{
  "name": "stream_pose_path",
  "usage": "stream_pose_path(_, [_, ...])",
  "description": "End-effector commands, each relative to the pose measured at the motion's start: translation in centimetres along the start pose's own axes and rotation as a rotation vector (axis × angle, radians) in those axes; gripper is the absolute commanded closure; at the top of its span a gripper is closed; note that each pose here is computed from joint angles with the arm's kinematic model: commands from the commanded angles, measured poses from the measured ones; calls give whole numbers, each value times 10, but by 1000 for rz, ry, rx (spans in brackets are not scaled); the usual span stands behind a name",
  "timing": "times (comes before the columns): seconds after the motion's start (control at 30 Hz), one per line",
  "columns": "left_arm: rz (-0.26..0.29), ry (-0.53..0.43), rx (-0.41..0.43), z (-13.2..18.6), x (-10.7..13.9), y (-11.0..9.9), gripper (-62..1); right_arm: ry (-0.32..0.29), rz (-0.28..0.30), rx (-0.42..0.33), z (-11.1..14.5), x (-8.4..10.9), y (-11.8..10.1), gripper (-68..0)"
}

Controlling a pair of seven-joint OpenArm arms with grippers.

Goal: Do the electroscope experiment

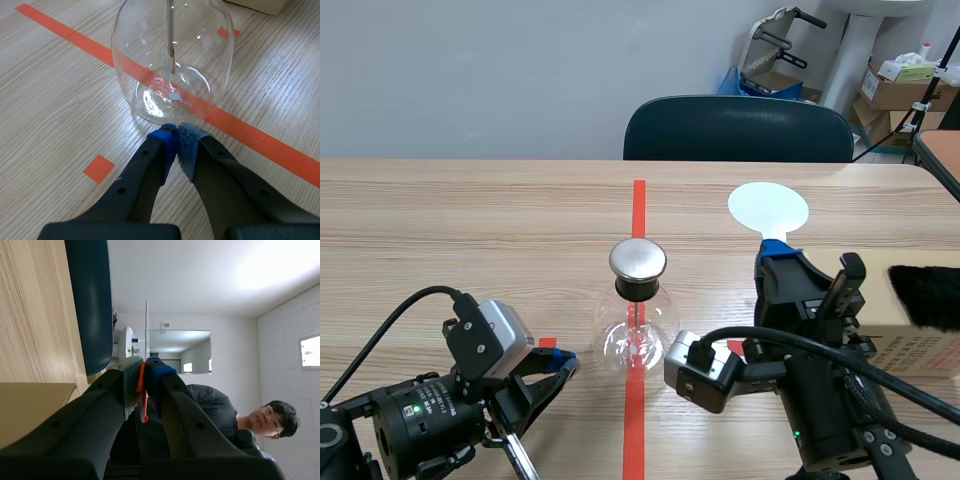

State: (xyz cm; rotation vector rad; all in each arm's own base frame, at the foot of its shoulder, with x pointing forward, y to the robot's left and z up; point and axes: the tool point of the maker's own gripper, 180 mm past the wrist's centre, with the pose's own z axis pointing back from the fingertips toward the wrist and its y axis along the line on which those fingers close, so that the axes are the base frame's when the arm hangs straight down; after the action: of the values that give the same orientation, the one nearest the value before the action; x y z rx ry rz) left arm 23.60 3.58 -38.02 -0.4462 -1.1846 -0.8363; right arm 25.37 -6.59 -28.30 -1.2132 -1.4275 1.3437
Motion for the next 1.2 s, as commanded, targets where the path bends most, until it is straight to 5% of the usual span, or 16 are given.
stream_pose_path(0.0, [1,-30,8,-2,9,2,-42,4,5,-32,-4,-3,-7,-7])
stream_pose_path(1.17, [1,-29,8,-2,9,2,-42,-4,5,-32,-4,-2,-7,-7])
